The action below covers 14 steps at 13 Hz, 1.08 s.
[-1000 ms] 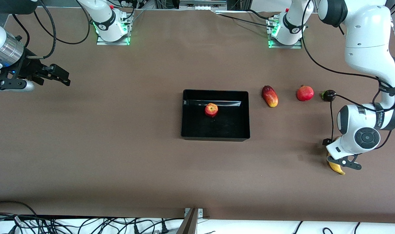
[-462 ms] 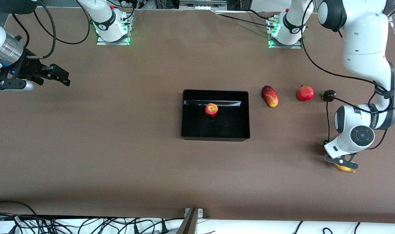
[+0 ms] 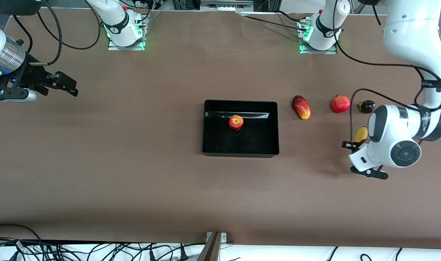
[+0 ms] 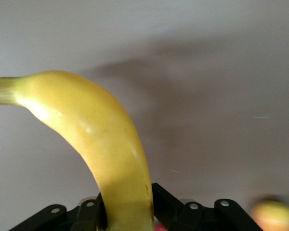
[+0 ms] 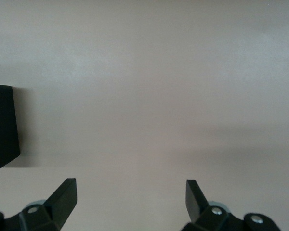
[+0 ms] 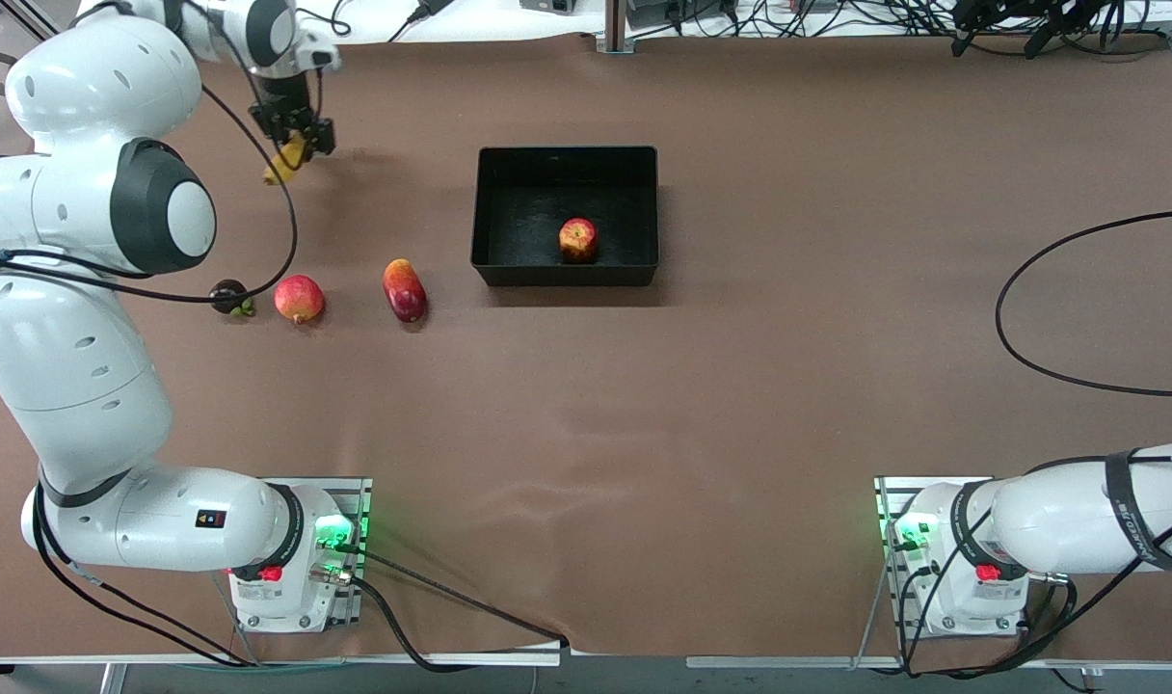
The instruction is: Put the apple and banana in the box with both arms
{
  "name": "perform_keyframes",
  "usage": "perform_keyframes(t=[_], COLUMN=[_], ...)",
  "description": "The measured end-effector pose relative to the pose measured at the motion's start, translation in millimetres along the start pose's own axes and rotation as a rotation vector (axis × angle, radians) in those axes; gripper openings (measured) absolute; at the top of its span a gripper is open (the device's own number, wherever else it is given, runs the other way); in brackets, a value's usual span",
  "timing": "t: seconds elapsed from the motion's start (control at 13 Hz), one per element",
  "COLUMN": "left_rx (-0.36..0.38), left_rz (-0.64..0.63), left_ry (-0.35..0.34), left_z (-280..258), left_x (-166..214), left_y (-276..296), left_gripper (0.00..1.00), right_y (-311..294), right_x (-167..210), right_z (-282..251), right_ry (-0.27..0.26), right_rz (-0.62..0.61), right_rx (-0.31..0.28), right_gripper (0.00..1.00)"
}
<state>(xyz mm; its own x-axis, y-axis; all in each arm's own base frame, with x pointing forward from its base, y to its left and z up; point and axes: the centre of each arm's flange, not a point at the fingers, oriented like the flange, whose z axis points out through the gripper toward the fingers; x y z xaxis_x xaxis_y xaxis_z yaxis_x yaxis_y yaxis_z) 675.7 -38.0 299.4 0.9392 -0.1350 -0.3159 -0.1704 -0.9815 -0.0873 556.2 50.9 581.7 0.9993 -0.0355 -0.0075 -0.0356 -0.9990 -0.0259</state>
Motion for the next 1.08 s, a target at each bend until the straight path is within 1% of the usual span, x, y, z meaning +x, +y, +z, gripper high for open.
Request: perform_keyframes(t=[0.23,0.46,0.62,0.77,0.85,1.08], left_rx=[-0.085,-0.111,-0.135,-0.17,-0.174,-0.162], left_rz=[-0.074,-0.115,-0.09,-0.059,-0.038,-0.004], left_ry=[0.013,0.009,0.031,0.075,0.089,0.093], left_z=[-33,-41,-43,-36,-26,29], left_x=[-10,-27,-35,-35,-33,-30], left_y=[116,220,263,298,312,344], left_gripper=[0.36,0.36,0.36,0.36,0.36,0.36], right_y=[0,0,0,0,0,0], right_x=[0,0,0,0,0,0], right_z=[0,0,0,0,0,0], right_ry=[0.0,0.0,0.0,0.0,0.0,0.001], right_rz=[0.0,0.0,0.0,0.0,0.0,0.0], right_rx=[0.0,0.0,0.0,0.0,0.0,0.0], right_gripper=[1.0,1.0,1.0,1.0,1.0,1.0])
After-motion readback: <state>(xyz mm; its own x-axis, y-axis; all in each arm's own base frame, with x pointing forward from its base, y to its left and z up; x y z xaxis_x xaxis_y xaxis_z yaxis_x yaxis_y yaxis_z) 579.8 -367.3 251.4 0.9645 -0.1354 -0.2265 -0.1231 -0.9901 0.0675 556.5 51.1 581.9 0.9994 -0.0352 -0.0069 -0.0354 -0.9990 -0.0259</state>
